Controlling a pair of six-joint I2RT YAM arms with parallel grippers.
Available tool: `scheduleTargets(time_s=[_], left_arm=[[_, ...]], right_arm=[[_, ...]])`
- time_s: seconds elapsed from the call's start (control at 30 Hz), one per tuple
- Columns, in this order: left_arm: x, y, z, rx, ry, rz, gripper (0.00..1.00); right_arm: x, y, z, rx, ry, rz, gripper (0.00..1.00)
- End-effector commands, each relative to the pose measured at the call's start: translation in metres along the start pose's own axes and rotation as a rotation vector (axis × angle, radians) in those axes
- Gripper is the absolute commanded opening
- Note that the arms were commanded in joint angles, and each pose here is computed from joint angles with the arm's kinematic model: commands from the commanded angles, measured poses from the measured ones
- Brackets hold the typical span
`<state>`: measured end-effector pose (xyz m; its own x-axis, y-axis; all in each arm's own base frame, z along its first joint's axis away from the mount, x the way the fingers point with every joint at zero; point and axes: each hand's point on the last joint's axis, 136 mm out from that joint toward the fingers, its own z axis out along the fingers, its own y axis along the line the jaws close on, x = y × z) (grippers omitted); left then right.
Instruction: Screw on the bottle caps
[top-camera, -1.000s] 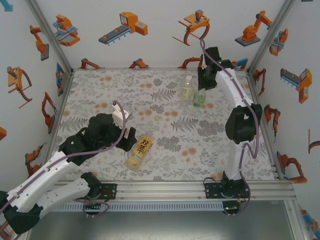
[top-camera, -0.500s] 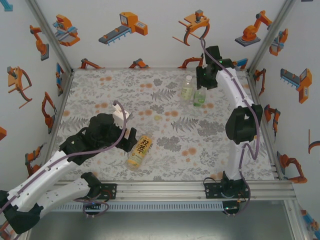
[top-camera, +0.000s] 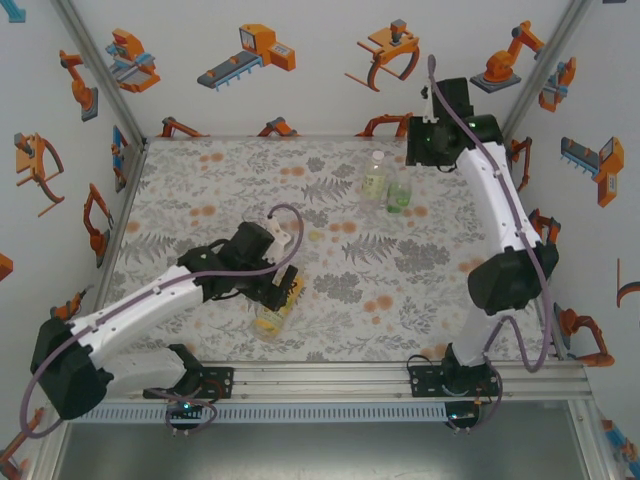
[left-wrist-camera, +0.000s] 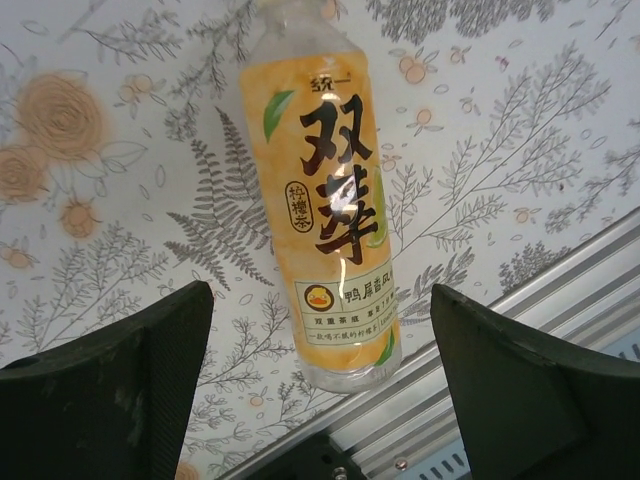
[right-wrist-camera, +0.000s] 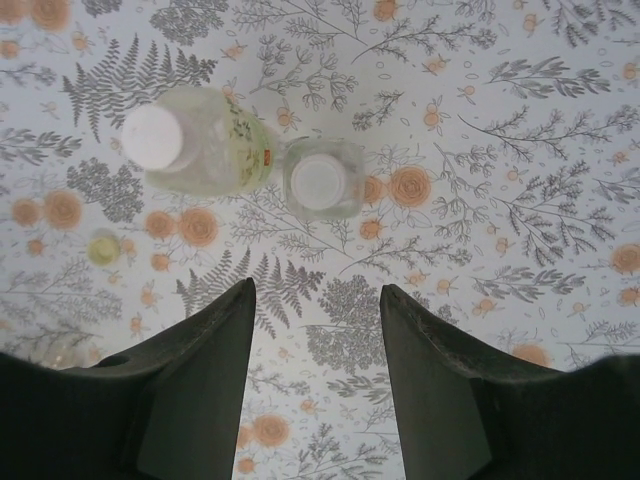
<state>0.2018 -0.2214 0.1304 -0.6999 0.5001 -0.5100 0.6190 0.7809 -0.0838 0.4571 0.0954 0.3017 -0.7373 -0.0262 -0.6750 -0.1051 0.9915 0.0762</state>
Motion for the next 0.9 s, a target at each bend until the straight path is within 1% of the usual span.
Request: scheduleTargets(time_s=[0.0, 0.13, 0.3, 0.47, 0.7, 0.87], left_arm=[[0.005, 0.001, 0.014, -0.049, 0.068, -0.038, 0.82], [0.020, -0.005, 0.039, -0.079, 0.152, -0.039, 0.82], [0.044, 0.000, 0.061, -0.137, 0.235, -0.046, 0.81], [0.055, -0.001, 0.076, -0.127, 0.256, -0.055, 0.79], [0.068, -0.001, 0.092, -0.122, 0.284, -0.065, 0.74], [0.071, -0.002, 0.094, -0.117, 0.298, -0.077, 0.64]], right_arm=[[0.008, -0.002, -0.017, -0.012, -0.013, 0.048, 0.51], [0.017, 0.002, -0.030, -0.043, -0.030, 0.084, 0.51], [0.023, 0.008, -0.047, -0.081, -0.061, 0.120, 0.51], [0.025, 0.010, -0.061, -0.099, -0.086, 0.132, 0.51], [0.029, 0.012, -0.066, -0.114, -0.092, 0.146, 0.51], [0.029, 0.014, -0.069, -0.118, -0.095, 0.141, 0.50]])
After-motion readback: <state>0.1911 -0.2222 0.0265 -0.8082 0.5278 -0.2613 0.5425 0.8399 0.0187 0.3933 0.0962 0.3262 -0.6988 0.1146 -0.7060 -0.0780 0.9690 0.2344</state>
